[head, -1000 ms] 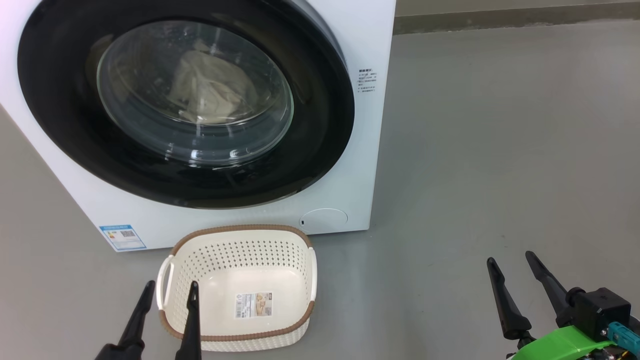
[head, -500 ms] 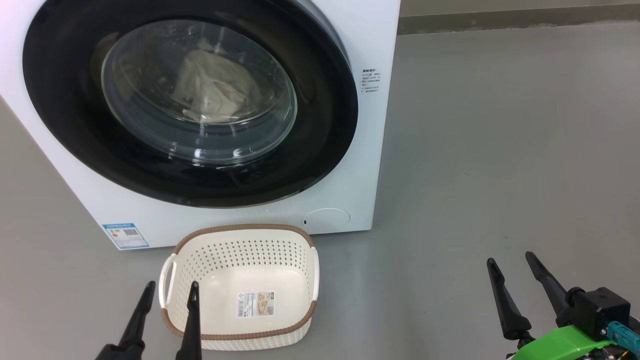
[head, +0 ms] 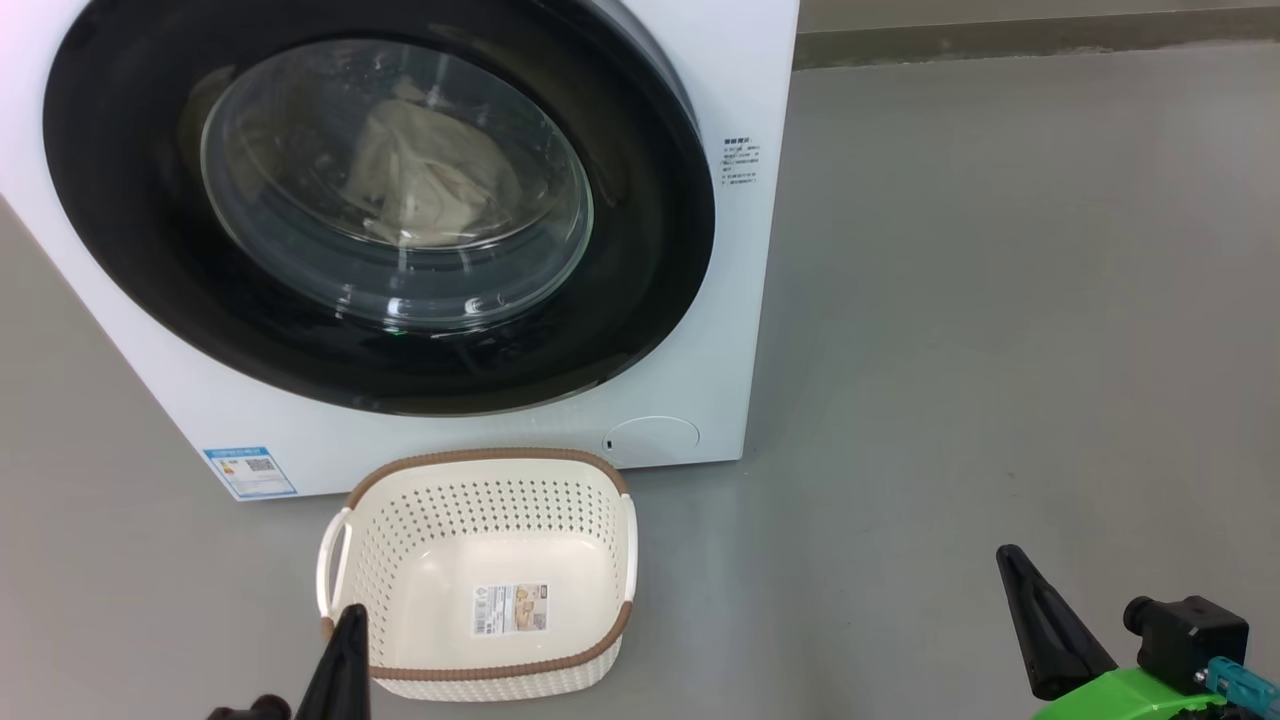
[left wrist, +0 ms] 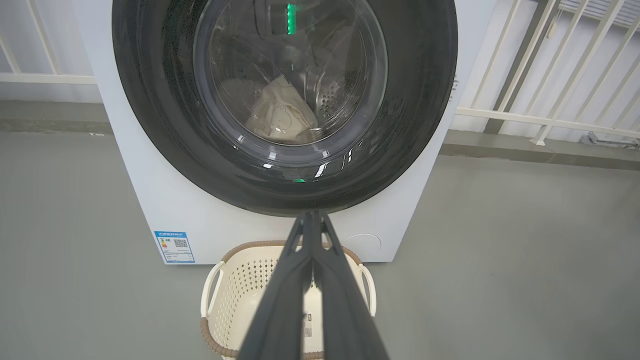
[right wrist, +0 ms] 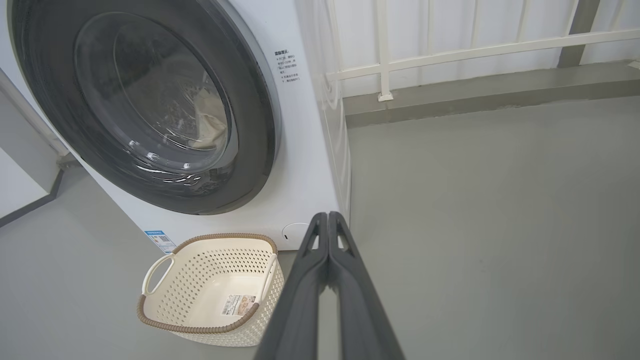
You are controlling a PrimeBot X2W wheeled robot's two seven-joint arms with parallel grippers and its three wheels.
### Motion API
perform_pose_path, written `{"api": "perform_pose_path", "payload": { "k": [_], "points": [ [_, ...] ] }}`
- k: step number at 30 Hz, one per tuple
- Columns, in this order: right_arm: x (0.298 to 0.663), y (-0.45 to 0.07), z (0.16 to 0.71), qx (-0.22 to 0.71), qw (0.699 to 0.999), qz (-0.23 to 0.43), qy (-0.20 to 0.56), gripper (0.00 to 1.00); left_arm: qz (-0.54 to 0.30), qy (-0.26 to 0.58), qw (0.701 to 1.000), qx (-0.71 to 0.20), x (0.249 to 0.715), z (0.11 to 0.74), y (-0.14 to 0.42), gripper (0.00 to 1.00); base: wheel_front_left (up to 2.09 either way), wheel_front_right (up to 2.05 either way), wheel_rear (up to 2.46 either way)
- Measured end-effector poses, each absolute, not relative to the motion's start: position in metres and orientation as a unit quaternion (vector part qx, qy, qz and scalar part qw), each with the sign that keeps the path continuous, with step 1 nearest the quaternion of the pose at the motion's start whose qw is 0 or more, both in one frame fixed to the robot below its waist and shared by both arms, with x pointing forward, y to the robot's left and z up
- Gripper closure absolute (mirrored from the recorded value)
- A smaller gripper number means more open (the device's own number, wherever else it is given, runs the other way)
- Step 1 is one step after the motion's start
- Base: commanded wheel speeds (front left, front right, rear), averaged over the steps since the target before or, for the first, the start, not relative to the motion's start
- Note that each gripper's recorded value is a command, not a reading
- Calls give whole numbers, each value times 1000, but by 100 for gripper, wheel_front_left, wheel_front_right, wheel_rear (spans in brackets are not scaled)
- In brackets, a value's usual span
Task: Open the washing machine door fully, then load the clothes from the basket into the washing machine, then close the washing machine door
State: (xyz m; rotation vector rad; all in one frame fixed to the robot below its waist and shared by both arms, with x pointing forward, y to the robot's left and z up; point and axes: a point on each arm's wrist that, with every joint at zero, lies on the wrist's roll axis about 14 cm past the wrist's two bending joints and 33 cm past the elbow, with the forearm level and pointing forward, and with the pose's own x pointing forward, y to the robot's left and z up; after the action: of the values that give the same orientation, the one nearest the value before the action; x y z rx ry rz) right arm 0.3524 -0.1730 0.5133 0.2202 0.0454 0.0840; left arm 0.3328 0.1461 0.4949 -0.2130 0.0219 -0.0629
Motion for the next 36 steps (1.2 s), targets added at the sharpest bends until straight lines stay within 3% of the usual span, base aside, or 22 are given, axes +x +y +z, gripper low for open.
{"api": "perform_pose_path", "payload": {
  "k": [36],
  "points": [
    [357, -180, 500, 315, 948, 24, 36, 100, -1, 63, 951, -304, 344, 476, 161, 100, 0, 0, 0]
  ]
}}
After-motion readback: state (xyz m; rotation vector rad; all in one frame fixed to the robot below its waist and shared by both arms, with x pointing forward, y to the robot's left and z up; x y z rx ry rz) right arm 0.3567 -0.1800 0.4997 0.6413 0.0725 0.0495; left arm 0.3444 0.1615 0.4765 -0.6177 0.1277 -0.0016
